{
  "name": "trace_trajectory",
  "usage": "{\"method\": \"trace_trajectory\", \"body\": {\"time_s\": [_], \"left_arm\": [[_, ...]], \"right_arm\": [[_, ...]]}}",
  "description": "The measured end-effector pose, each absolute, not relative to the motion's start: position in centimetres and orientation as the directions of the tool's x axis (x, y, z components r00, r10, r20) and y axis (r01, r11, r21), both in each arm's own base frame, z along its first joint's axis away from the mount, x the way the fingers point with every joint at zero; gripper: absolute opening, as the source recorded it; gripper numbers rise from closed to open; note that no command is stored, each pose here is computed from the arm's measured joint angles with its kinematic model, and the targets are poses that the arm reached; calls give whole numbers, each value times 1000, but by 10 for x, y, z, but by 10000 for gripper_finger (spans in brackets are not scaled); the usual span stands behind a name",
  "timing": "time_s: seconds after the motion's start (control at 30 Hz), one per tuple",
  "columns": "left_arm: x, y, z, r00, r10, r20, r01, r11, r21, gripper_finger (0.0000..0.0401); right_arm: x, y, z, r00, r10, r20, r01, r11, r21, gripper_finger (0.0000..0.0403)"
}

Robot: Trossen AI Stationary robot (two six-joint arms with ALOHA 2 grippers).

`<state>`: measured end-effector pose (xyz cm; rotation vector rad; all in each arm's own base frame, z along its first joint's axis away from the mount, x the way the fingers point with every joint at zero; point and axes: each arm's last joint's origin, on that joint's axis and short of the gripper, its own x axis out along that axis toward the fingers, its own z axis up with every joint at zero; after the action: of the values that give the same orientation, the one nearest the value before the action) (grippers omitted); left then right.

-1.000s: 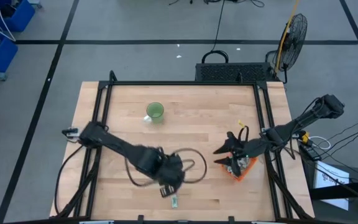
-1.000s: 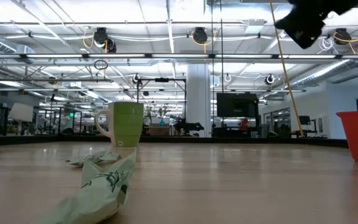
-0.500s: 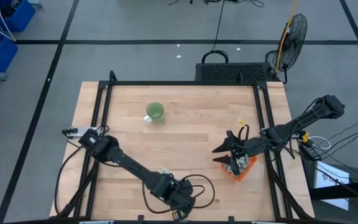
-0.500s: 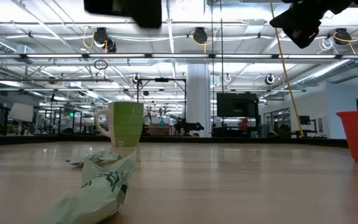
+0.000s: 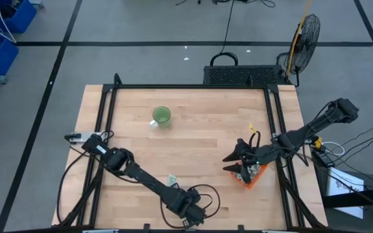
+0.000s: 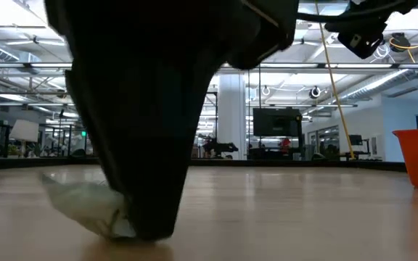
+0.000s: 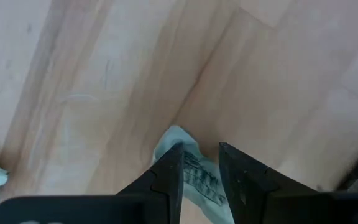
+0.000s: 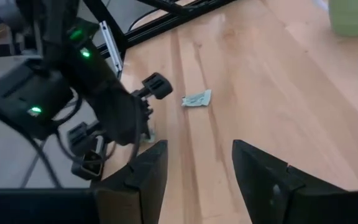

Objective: Pick and place Stevia / Truvia into bins
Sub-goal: Put the stevia packet into the orange basket

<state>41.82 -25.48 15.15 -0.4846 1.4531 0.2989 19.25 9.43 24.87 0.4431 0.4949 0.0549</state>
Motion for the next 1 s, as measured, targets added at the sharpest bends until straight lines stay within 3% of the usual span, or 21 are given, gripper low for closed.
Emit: {"method": "trace_trajectory", "body": {"time_s": [0.23,0.43,0.67,0.87,1.0], "left_arm": [[422,-250,146,82,-118,-990,-478,867,-142,94],[426,-242,147,65,-139,-988,-445,882,-154,10],[431,-234,153,78,-169,-983,-402,897,-186,5],[432,-220,196,196,-156,-968,-373,901,-221,4],[435,-207,222,312,-115,-943,-373,898,-233,3]], "right_arm": [[188,103,249,873,196,-447,15,905,425,171],[187,104,249,872,202,-447,7,906,424,171],[187,104,249,872,203,-446,5,907,421,171],[186,104,247,857,215,-468,4,906,424,171],[177,102,240,772,287,-568,43,867,496,171]]}}
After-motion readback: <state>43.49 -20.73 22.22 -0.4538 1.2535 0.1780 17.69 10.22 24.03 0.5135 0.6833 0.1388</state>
